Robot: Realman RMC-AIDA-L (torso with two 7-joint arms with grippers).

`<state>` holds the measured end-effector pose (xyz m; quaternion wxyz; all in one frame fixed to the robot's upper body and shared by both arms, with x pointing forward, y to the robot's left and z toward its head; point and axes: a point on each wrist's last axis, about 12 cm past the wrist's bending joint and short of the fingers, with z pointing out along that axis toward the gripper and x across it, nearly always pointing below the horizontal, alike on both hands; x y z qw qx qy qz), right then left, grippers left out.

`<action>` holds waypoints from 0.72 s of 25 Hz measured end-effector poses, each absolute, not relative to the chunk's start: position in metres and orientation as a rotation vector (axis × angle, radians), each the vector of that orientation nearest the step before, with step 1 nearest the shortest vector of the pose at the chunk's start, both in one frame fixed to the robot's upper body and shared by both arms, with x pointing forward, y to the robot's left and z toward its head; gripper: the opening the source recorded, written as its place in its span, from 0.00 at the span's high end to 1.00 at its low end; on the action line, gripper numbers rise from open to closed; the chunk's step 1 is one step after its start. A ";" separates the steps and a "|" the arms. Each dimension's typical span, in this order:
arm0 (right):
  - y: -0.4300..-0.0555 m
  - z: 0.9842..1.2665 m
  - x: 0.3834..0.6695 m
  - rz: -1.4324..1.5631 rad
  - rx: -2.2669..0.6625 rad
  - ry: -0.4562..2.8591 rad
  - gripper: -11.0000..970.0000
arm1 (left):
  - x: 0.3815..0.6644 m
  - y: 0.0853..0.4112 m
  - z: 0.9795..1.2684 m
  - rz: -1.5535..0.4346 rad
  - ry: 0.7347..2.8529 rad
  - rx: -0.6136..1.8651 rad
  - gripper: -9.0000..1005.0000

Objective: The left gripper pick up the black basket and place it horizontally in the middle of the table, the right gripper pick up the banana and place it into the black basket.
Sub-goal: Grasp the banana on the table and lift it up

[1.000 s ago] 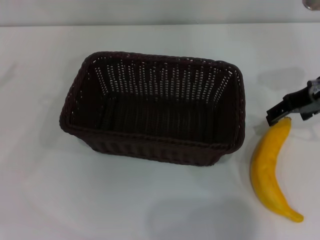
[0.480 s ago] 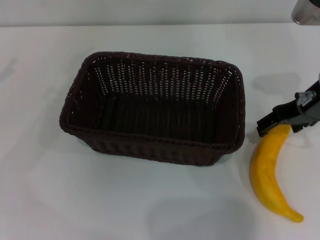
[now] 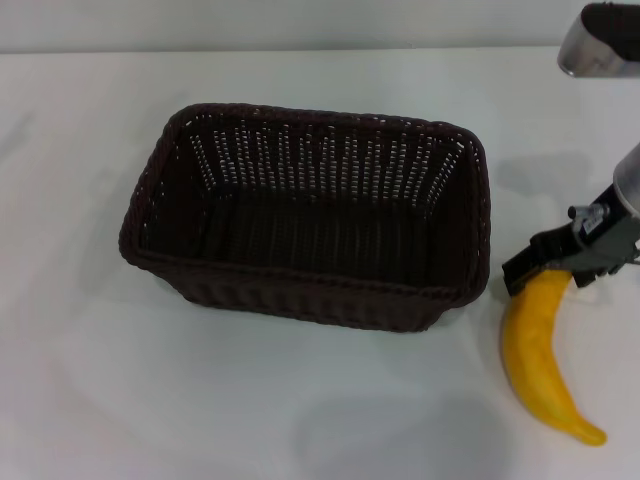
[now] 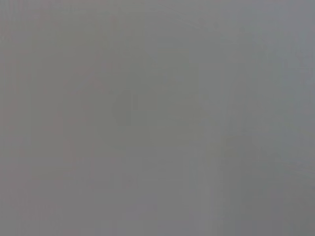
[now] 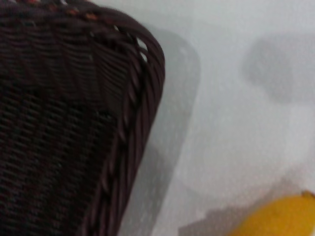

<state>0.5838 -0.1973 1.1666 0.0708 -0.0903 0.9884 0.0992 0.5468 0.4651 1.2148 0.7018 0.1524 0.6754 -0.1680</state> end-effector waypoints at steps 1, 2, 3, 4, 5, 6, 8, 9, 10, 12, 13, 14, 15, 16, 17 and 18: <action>-0.197 1.164 0.583 0.294 -0.271 2.982 0.12 | 0.547 0.465 1.215 -0.375 1.504 0.339 0.11; -0.197 1.162 0.583 0.289 -0.271 2.990 0.12 | 0.547 0.465 1.215 -0.376 1.504 0.340 0.11; -0.198 1.161 0.583 0.285 -0.269 2.997 0.12 | 0.547 0.465 1.215 -0.376 1.504 0.340 0.11; -0.198 1.160 0.583 0.283 -0.270 3.000 0.12 | 0.547 0.465 1.215 -0.376 1.504 0.340 0.11; -0.198 1.160 0.583 0.282 -0.271 3.003 0.12 | 0.547 0.465 1.215 -0.376 1.504 0.340 0.11; -0.198 1.160 0.583 0.281 -0.272 3.003 0.12 | 0.547 0.465 1.215 -0.376 1.504 0.340 0.11; -0.196 1.160 0.583 0.273 -0.282 3.004 0.12 | 0.546 0.465 1.214 -0.376 1.504 0.339 0.11; -0.195 1.161 0.583 0.269 -0.287 3.006 0.12 | 0.546 0.465 1.214 -0.376 1.504 0.339 0.11; -0.195 1.161 0.583 0.265 -0.292 3.008 0.12 | 0.546 0.465 1.214 -0.376 1.503 0.338 0.11; -0.194 1.161 0.582 0.254 -0.303 3.014 0.12 | 0.546 0.464 1.214 -0.377 1.502 0.338 0.11; -0.193 1.160 0.582 0.244 -0.310 3.017 0.13 | 0.546 0.464 1.214 -0.376 1.501 0.339 0.11; -0.192 1.160 0.581 0.236 -0.320 3.020 0.14 | 0.546 0.464 1.214 -0.377 1.500 0.338 0.11; -0.190 1.160 0.581 0.225 -0.329 3.022 0.14 | 0.546 0.464 1.214 -0.376 1.499 0.338 0.11; -0.189 1.159 0.580 0.215 -0.341 3.024 0.15 | 0.546 0.464 1.214 -0.376 1.499 0.338 0.11; -0.187 1.159 0.580 0.205 -0.350 3.025 0.16 | 0.546 0.464 1.214 -0.376 1.499 0.337 0.11; -0.186 1.159 0.580 0.198 -0.359 3.027 0.16 | 0.546 0.464 1.214 -0.377 1.498 0.337 0.11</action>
